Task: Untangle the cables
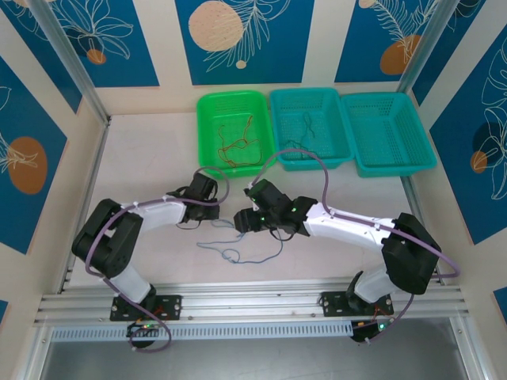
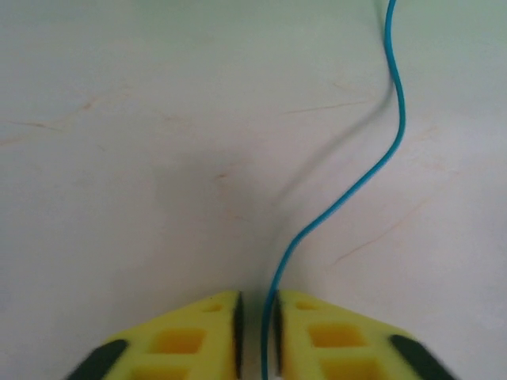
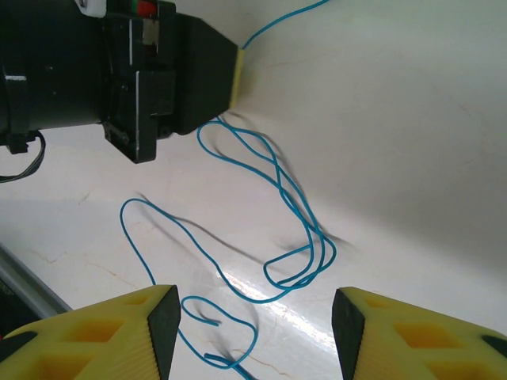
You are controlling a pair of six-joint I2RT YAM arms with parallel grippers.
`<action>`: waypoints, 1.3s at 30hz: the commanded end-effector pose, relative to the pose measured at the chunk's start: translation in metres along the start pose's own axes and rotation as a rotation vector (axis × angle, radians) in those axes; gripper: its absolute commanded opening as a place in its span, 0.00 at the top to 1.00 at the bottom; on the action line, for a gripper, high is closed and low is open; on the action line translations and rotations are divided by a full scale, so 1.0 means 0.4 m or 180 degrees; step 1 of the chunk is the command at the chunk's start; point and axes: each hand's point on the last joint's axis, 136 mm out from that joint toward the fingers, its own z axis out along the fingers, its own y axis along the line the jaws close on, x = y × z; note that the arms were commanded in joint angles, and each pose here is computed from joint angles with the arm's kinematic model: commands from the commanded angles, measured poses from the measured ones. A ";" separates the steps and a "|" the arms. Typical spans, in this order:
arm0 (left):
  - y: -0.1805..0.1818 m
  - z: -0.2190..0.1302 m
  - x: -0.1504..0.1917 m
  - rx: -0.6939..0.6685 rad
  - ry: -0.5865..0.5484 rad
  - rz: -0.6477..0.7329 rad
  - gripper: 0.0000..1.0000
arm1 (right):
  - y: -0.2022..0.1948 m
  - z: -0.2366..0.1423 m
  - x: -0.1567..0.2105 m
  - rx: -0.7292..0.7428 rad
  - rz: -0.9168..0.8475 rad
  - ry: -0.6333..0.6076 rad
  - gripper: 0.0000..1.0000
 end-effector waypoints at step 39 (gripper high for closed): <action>-0.115 -0.568 -0.251 0.1514 -0.1524 -0.0444 1.00 | -0.079 0.057 -0.011 -0.0596 0.0129 -0.0416 0.53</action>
